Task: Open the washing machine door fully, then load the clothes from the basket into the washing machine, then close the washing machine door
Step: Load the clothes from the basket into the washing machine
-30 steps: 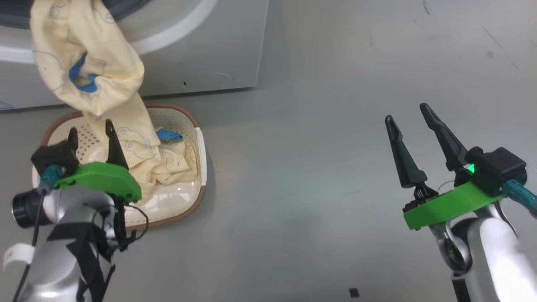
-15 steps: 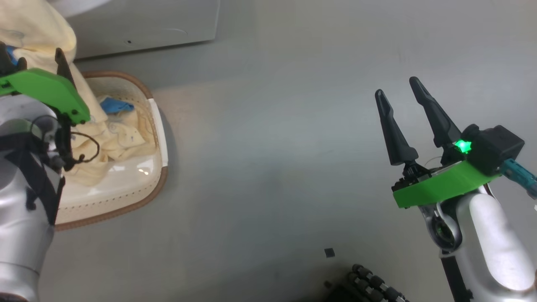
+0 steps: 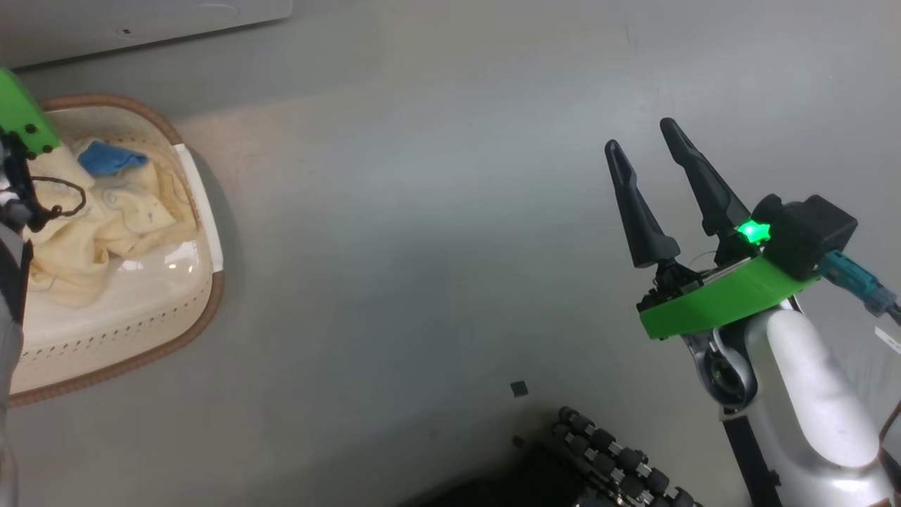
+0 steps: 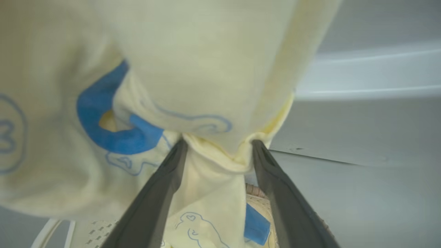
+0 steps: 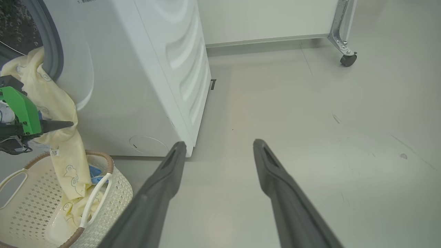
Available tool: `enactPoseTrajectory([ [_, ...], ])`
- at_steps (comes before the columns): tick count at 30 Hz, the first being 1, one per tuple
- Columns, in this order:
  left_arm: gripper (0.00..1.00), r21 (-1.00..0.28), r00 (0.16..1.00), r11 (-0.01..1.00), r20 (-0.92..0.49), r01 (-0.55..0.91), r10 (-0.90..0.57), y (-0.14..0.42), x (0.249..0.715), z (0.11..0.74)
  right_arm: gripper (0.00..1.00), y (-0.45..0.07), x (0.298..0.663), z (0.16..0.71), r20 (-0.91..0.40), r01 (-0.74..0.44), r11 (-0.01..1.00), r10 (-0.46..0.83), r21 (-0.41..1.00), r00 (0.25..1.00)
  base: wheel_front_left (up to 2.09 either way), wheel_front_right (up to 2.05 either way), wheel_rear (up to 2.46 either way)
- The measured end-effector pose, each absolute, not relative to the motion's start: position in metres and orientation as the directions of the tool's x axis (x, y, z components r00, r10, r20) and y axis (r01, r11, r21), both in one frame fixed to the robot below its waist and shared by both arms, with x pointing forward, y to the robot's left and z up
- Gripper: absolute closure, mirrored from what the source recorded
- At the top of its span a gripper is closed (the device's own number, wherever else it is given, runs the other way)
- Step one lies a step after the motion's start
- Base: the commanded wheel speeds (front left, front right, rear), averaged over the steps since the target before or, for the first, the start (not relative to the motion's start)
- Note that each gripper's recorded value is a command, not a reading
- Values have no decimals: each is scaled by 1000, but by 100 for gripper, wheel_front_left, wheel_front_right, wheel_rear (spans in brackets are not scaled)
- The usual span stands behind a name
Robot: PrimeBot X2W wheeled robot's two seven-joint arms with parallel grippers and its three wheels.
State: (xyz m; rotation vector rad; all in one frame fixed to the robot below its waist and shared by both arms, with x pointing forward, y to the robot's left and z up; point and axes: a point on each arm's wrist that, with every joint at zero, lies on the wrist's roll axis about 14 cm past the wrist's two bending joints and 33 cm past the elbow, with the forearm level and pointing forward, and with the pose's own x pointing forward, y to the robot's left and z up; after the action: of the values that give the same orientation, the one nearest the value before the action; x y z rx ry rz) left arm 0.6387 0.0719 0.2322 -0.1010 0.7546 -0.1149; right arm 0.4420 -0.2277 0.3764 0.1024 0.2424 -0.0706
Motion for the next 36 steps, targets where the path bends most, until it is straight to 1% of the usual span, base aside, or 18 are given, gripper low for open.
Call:
enactPoseTrajectory([
  [2,53,-123,729,991,-673,55,-124,73,643,232,0,-228,441,374,-251,84,992,-59,92,966,0,0,0],
  [3,100,-121,733,991,-670,52,-120,73,644,232,0,-229,440,374,-253,87,992,-61,94,966,0,0,0],
  [10,100,-109,731,993,-673,51,-111,76,646,232,0,-230,440,374,-250,95,990,-68,100,966,0,0,0],
  [18,100,-132,693,985,-700,113,-173,75,636,241,0,-222,450,378,-224,70,991,-44,110,974,0,0,0],
  [24,100,-159,681,979,-703,127,-203,80,636,266,0,-214,456,384,-196,46,992,-23,117,980,0,0,0],
  [27,100,-155,684,975,-696,156,-220,83,640,286,0,-211,458,386,-187,37,992,-14,122,982,0,0,0],
  [31,100,-132,715,973,-661,187,-227,94,652,324,0,-205,460,391,-170,20,992,1,121,985,0,0,0],
  [36,100,-59,792,978,-579,199,-196,113,674,381,0,-202,459,395,-160,13,992,7,124,987,0,0,0],
])
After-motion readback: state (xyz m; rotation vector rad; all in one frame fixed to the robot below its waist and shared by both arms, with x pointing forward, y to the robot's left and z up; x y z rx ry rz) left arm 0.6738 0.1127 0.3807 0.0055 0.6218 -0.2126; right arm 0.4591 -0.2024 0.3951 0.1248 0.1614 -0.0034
